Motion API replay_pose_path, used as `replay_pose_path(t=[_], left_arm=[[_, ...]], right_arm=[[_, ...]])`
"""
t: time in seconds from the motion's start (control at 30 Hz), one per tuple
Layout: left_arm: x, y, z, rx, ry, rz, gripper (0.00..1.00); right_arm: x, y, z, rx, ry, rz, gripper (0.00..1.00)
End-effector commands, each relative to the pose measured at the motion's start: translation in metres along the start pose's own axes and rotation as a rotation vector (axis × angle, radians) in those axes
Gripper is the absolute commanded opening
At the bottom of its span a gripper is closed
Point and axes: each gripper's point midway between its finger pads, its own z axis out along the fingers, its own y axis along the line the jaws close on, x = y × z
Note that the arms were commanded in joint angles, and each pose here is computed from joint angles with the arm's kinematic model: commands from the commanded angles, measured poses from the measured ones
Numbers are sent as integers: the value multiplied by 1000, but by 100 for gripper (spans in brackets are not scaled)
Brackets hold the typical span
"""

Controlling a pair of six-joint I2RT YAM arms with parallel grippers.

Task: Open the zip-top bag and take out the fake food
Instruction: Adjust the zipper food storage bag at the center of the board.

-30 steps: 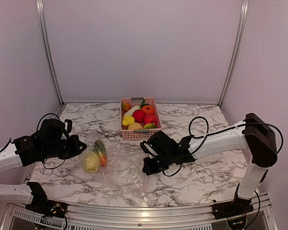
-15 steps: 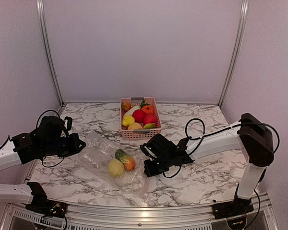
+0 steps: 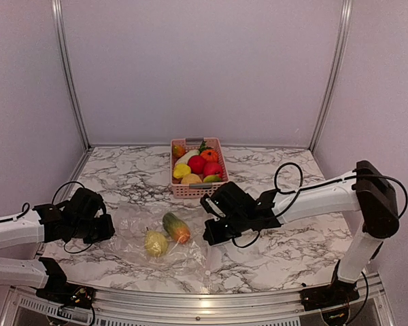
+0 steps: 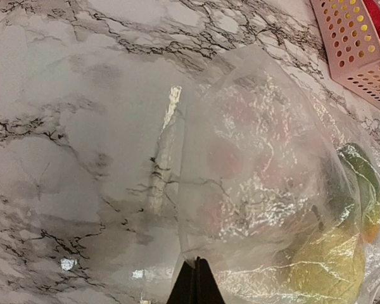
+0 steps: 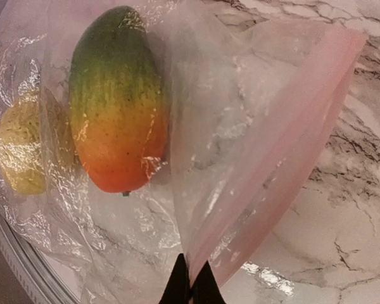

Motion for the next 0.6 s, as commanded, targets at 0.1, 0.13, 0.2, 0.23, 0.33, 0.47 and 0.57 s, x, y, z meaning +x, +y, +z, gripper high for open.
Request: replay_pose_path(t=[0.1, 0.13, 0.2, 0.23, 0.33, 0.47, 0.57], left_arm=[[-8, -3, 6, -5, -20, 10, 3], [-13, -6, 2, -3, -32, 14, 7], [-22, -9, -8, -7, -58, 26, 17], [-28, -12, -13, -4, -70, 32, 21], [-43, -22, -31, 8, -101, 52, 29], [-58, -36, -51, 42, -133, 63, 36], [-63, -50, -61, 76, -137, 83, 39]], right_arm=[[-35, 46, -35, -194, -117, -62, 1], [-36, 48, -37, -203, -121, -68, 1], [-37, 50, -40, -217, -129, -78, 3], [-37, 52, -42, -224, -134, -82, 4], [-38, 54, -45, -233, -141, -91, 8], [-40, 49, -46, -221, -154, -86, 20], [-41, 42, -46, -213, -156, -72, 25]])
